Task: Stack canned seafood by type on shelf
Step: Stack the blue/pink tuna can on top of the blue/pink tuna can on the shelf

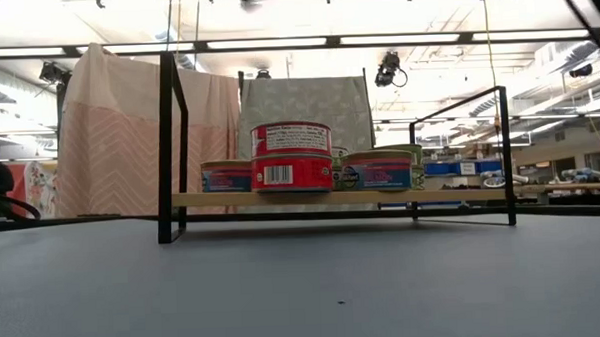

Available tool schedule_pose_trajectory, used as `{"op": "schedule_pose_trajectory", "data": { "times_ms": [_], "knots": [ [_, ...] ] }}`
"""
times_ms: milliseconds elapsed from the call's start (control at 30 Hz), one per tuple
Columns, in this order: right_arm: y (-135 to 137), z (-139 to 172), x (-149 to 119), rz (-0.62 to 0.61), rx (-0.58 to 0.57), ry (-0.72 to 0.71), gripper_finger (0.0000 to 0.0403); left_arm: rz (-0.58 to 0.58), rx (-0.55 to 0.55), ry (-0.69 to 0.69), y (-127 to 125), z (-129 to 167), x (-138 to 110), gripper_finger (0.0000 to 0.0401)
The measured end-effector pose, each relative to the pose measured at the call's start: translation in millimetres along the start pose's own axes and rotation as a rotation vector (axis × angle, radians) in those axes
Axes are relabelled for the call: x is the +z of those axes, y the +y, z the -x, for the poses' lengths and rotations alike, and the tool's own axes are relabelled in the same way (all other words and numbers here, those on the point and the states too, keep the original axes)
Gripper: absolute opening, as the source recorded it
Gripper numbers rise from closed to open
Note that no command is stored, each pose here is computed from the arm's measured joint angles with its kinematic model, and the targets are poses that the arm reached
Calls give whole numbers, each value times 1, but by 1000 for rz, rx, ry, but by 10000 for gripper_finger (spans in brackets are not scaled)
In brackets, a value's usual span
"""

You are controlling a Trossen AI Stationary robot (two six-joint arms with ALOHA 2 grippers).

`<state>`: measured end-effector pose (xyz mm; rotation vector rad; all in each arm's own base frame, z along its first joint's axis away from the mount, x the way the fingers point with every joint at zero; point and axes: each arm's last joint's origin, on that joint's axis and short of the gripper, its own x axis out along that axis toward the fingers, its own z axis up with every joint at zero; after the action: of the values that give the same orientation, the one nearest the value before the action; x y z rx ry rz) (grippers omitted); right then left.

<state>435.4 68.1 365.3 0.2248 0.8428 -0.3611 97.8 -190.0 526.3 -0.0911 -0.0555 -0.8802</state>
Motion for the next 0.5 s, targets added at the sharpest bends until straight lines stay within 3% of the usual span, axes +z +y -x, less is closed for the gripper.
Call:
{"op": "schedule_pose_trajectory", "data": {
  "times_ms": [167,333,500],
  "knots": [
    [30,69,-1,42,54,-273,16,-50,9,-29,1,8,10,218],
    [31,164,-6,107,160,-511,9,-64,-1,-20,0,48,30,218],
    [22,249,-35,226,267,-633,6,-27,55,54,6,86,28,218]
  ]
}}
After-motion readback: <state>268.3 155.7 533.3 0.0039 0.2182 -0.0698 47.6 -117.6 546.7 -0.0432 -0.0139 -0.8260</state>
